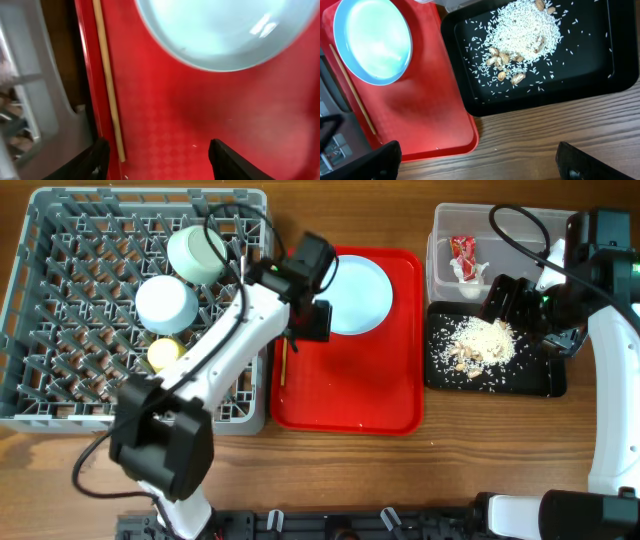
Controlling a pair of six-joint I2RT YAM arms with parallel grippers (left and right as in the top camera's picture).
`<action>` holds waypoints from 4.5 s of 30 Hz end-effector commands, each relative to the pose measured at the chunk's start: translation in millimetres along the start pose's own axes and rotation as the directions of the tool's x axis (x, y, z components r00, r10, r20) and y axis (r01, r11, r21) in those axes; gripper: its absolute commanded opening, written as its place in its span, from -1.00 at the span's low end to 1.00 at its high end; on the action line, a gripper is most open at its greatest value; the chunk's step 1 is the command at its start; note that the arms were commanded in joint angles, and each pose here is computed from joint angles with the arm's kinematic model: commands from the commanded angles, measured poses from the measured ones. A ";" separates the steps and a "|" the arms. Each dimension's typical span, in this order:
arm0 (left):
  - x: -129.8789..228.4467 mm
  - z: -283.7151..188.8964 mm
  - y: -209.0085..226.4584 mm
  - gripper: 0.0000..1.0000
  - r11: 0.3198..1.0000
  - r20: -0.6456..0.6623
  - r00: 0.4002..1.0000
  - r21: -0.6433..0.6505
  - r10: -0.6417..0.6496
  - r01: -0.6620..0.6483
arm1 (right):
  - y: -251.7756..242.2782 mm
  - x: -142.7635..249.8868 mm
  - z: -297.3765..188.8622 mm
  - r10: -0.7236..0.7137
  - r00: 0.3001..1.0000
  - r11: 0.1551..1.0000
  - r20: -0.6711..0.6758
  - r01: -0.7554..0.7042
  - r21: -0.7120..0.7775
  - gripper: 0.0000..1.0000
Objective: Sort waste into correct bins and load items into the dishwasher rack
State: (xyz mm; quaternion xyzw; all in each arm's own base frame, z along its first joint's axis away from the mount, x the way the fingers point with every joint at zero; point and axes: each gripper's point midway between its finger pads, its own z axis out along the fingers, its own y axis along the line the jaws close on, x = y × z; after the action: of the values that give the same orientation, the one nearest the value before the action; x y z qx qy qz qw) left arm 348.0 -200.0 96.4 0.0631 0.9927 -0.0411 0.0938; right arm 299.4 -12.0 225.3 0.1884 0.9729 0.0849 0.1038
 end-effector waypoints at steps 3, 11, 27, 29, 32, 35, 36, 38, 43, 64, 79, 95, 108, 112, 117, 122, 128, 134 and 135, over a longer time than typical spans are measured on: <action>14.9 48.2 12.9 0.30 0.997 -0.065 0.997 -0.068 -0.048 0.044 | -1.3 -1.2 -6.8 -0.006 1.000 1.000 0.024 0.006 0.004 1.00; 18.4 79.7 20.6 0.35 0.988 -0.084 0.991 -0.123 -0.105 0.094 | -1.3 -1.2 -6.8 -0.006 1.000 1.000 0.024 0.006 0.004 0.99; 18.4 94.8 27.9 0.46 0.977 -0.072 0.985 -0.161 -0.156 0.143 | -1.4 -1.1 -6.8 -0.006 1.000 1.000 0.024 0.006 0.004 1.00; 21.5 103.1 21.5 0.46 0.981 -0.098 0.982 -0.130 -0.159 0.146 | -1.4 -1.0 -6.8 -0.005 1.000 1.000 0.024 0.005 0.004 0.99; 28.7 114.0 20.7 0.10 0.981 -0.134 0.978 -0.129 -0.161 0.144 | -1.4 -0.9 -6.8 -0.005 1.000 1.000 0.023 0.005 0.004 0.99; 29.7 114.2 18.2 -0.50 0.982 -0.142 0.976 -0.116 -0.162 0.146 | -1.4 -0.9 -6.8 -0.006 1.000 1.000 0.023 0.006 0.004 0.99; 29.7 114.2 18.2 -0.57 0.982 -0.142 0.976 -0.116 -0.162 0.146 | -1.4 -0.9 -6.8 -0.006 1.000 1.000 0.023 0.006 0.004 0.99; 29.8 114.2 18.2 -0.74 0.982 -0.143 0.976 -0.116 -0.162 0.146 | -1.4 -0.9 -6.8 -0.006 1.000 1.000 0.023 0.006 0.004 1.00; 32.1 113.7 19.3 -0.91 0.982 -0.151 0.975 -0.122 -0.162 0.145 | -1.6 -0.4 -6.8 -0.005 1.000 1.000 0.021 0.005 0.005 1.00; -58.8 -60.6 129.0 -0.92 0.954 0.239 0.948 -0.162 -0.209 0.251 | -1.9 0.5 -6.8 -0.007 1.000 1.000 0.017 0.007 0.006 0.99; -38.6 -0.9 118.2 -0.92 0.986 0.042 0.988 -0.065 -0.148 0.150 | -1.8 0.5 -6.8 -0.006 1.000 1.000 0.017 0.006 0.006 0.99; -53.2 -23.7 110.7 0.18 0.997 0.105 0.992 -0.041 -0.065 0.070 | -1.9 0.6 -6.8 -0.008 1.000 1.000 0.017 0.008 0.006 0.99; -66.9 10.0 -106.0 0.75 0.800 0.337 0.771 0.078 0.541 -0.595 | -0.1 1.1 -6.7 -0.004 1.000 1.000 0.014 0.004 -0.004 0.99; -47.1 69.8 -116.0 0.74 0.777 0.225 0.752 -0.035 0.619 -0.629 | -0.1 1.1 -6.7 -0.005 1.000 1.000 0.014 0.005 -0.004 1.00; -29.5 110.4 -110.6 0.57 0.754 0.125 0.744 -0.103 0.656 -0.648 | 0.0 0.9 -6.7 -0.005 1.000 1.000 0.015 0.005 -0.004 0.99; -29.9 124.1 -95.3 0.10 0.732 0.072 0.738 -0.226 0.671 -0.643 | 0.0 0.8 -6.7 -0.007 1.000 1.000 0.015 0.008 -0.005 1.00; -23.4 127.4 -96.2 -0.31 0.731 0.060 0.738 -0.211 0.672 -0.649 | 0.2 0.2 -6.8 -0.008 1.000 1.000 0.018 0.008 -0.005 0.99; -6.7 140.0 -84.3 -0.74 0.723 0.010 0.737 -0.208 0.676 -0.659 | 0.2 0.1 -6.8 -0.008 1.000 1.000 0.018 0.008 -0.005 0.99; -8.4 139.3 -82.6 -0.88 0.720 0.010 0.737 -0.222 0.676 -0.657 | 0.2 0.1 -6.8 -0.008 1.000 1.000 0.018 0.008 -0.005 0.99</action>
State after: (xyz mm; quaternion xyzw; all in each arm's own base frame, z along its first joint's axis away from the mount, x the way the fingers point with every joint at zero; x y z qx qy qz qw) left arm 388.1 -316.6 5.7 0.3945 0.8934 0.0669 0.2044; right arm 297.6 -11.7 224.9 0.1886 0.9733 0.0847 0.1000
